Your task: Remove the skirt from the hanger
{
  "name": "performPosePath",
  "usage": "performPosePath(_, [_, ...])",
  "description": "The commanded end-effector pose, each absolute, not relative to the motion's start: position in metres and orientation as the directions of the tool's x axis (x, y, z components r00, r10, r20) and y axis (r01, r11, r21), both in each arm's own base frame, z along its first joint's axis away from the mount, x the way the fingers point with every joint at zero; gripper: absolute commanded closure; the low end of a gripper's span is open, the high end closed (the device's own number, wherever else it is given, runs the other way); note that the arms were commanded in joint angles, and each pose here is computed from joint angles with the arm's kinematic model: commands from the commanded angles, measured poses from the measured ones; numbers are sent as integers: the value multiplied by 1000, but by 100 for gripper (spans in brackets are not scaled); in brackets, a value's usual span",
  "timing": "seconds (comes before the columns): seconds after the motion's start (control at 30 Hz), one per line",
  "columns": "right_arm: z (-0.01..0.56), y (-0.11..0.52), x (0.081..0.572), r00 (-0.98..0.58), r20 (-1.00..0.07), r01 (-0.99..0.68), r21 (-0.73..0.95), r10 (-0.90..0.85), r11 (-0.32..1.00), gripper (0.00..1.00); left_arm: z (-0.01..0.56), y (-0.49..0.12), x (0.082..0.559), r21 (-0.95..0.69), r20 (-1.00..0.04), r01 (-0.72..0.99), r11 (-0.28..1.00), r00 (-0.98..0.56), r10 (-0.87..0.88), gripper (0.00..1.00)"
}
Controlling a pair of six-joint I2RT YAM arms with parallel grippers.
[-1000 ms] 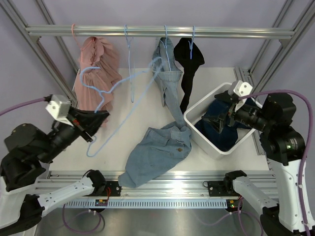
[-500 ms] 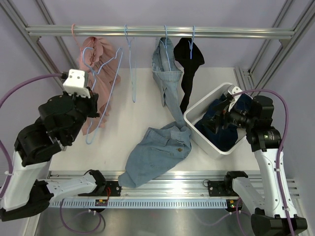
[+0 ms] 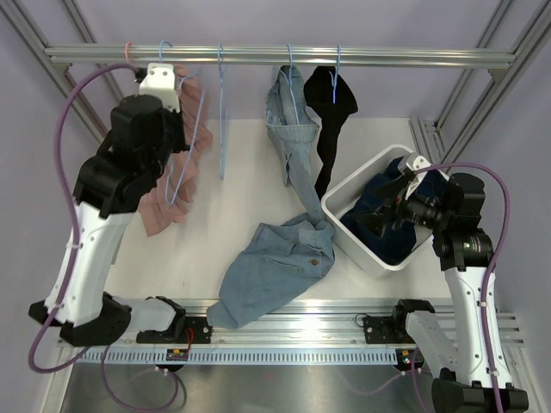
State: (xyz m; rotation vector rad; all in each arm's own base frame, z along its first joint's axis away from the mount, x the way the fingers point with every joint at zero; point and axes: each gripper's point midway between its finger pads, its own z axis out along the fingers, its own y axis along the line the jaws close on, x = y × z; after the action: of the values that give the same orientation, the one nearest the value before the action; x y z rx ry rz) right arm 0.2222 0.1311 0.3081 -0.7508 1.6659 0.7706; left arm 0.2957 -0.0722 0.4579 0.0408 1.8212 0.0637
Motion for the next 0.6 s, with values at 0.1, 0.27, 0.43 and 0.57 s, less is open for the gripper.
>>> performPosePath(0.1, [320, 133, 215, -146, -986, -826, 79, -75, 559, 0, 488, -95, 355, -28, -985, 111, 993, -175, -8, 100])
performPosePath(0.27, [321, 131, 214, -138, -987, -825, 72, -77, 561, 0, 474, -86, 393, -67, -976, 114, 991, -213, -41, 100])
performPosePath(0.43, [319, 131, 213, -143, -987, -828, 77, -77, 555, 0, 459, -88, 415, -56, -971, 123, 991, -238, -26, 100])
performPosePath(0.57, [318, 131, 212, -145, -986, -832, 79, -78, 550, 1, 437, -93, 422, -58, -958, 142, 988, -287, -15, 100])
